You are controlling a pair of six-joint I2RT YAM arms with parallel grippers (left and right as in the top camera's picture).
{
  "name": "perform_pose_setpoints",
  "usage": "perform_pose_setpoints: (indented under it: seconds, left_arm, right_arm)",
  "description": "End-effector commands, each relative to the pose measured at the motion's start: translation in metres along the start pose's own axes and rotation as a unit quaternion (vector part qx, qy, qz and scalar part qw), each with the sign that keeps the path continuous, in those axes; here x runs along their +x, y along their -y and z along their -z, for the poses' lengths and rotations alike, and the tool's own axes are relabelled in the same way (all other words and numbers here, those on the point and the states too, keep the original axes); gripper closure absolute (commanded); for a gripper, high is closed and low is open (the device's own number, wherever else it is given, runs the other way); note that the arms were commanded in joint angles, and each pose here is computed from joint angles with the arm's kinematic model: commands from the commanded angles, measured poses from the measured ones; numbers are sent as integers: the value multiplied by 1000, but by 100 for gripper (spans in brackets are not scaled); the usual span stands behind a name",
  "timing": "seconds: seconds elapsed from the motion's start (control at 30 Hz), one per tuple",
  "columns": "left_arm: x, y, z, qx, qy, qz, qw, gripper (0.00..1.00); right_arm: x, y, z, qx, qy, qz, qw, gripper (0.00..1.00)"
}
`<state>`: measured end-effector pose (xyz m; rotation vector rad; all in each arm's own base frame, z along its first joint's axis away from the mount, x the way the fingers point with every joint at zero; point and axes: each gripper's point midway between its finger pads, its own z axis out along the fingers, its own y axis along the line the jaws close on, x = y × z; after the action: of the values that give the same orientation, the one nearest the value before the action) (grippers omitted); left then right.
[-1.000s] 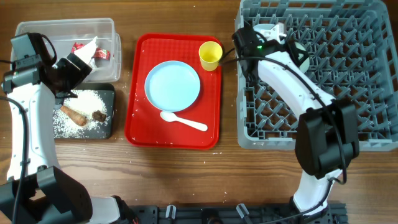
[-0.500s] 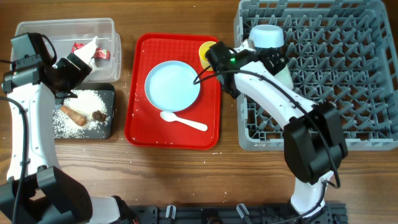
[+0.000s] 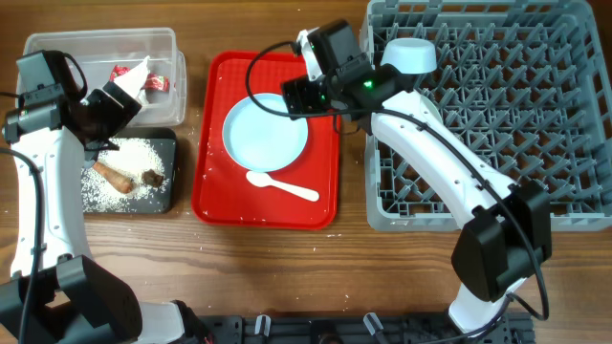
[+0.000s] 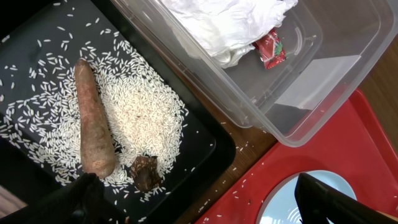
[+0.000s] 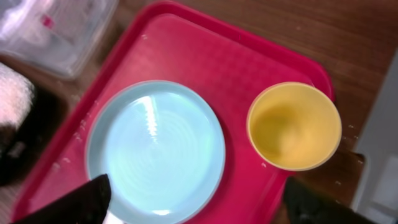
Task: Sort waste into correct bins and load items into the dishwasher rack
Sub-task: 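Grasp the light-blue plate edge with the right gripper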
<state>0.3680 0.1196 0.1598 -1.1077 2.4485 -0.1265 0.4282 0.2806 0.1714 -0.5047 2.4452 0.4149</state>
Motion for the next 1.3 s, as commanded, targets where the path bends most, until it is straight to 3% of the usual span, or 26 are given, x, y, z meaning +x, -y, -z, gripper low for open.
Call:
perform_pose_setpoints:
  seconds: [0.0,0.23,0.37,0.47,0.8,0.87,1.0,1.13,1.27]
  left_arm:
    - [-4,1,2,1,6,-2,1000,0]
    - [-4,1,2,1,5,-2,1000,0]
    - [-4,1,2,1,5,-2,1000,0]
    - [-4,1,2,1,5,-2,1000,0]
    - [-4,1,2,1,6,-2,1000,0]
    - [-4,1,2,1,5,-2,1000,0]
    - [-4,1,2,1,5,-2,1000,0]
    - [-4,1,2,1,6,-2,1000,0]
    - [-4,1,2,1,5,-2,1000,0]
  right_arm:
    - [4,9,-9,23,1,-122,992,18]
    - [41,-8,-16,11,-73,-116,991,28]
    - [69,-28,-14,25,-118,-137,983,45]
    - [85,-27,-30,62,-132,-190,971,65]
    - [156,-2,-110,127,-212,-224,943,67]
    - [164,0,-116,132,-221,-223,940,77]
    - [161,-1,-117,129,-217,-223,941,96]
    - [135,-7,-110,105,-194,-178,959,96]
    - [71,-12,-72,79,-118,-140,980,96]
